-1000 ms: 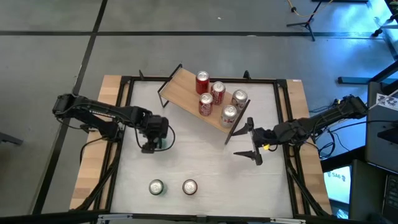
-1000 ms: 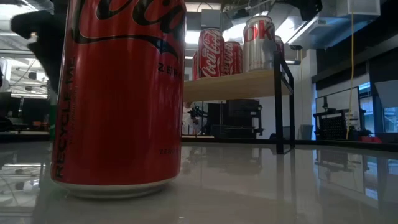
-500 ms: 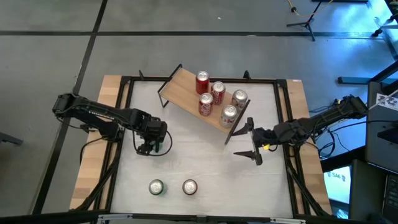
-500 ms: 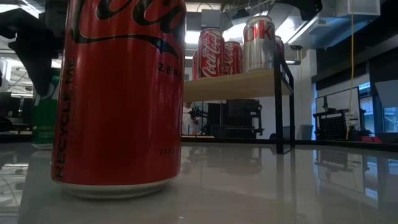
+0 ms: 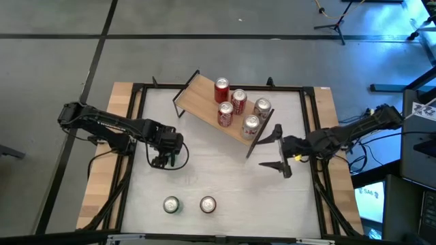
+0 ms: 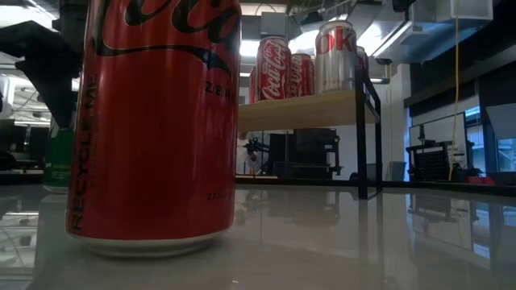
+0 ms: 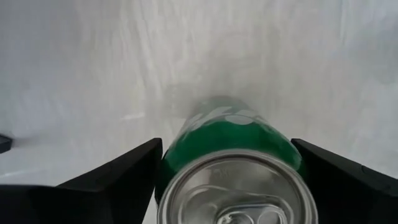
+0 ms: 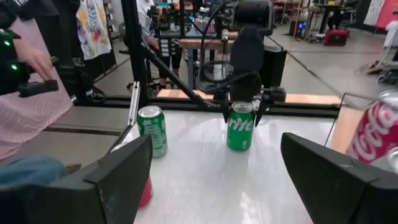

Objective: Place canned beverage on shelf
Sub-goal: Put the top green soda can on the shelf

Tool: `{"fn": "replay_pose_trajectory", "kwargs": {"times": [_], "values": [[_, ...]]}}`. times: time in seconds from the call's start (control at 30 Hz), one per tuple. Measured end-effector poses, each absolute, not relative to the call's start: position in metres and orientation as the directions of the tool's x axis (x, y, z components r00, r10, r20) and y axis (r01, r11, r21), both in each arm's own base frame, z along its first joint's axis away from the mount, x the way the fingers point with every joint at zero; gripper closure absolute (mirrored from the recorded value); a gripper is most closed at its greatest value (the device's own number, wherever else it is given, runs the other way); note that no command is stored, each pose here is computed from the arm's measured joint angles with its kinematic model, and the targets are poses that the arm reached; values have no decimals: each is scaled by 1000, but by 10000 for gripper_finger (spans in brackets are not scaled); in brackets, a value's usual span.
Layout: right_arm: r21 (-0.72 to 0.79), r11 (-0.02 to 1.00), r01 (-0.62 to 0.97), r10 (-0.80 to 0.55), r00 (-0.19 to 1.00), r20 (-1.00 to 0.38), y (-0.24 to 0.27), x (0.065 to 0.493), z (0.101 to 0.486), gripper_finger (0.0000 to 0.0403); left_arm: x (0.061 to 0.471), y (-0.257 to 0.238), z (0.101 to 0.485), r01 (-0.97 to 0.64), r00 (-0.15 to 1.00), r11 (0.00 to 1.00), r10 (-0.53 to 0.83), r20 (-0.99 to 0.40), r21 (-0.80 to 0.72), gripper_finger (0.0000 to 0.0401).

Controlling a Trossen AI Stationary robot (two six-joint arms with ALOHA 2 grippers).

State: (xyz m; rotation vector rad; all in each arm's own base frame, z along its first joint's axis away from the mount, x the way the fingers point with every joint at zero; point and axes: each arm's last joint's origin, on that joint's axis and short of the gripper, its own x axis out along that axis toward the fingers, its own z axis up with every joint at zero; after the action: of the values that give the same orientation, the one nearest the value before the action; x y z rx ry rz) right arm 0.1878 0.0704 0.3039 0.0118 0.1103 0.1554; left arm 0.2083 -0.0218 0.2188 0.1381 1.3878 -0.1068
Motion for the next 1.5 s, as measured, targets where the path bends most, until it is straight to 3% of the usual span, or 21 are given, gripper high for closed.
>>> {"fn": "replay_pose_trajectory", "kwargs": {"times": [0.47, 0.7, 1.5], "values": [[18, 994, -106, 107, 992, -72, 50, 143, 322, 54, 212, -22, 219, 155, 220, 986, 22, -975, 58, 63], [12, 996, -85, 85, 993, -87, 49, 142, 320, 54, 213, -19, 220, 127, 234, 978, 130, -964, 163, 57], [9, 996, -86, 87, 992, -94, 50, 143, 319, 54, 216, -18, 221, 33, 272, 987, 144, -951, 159, 56]]}}
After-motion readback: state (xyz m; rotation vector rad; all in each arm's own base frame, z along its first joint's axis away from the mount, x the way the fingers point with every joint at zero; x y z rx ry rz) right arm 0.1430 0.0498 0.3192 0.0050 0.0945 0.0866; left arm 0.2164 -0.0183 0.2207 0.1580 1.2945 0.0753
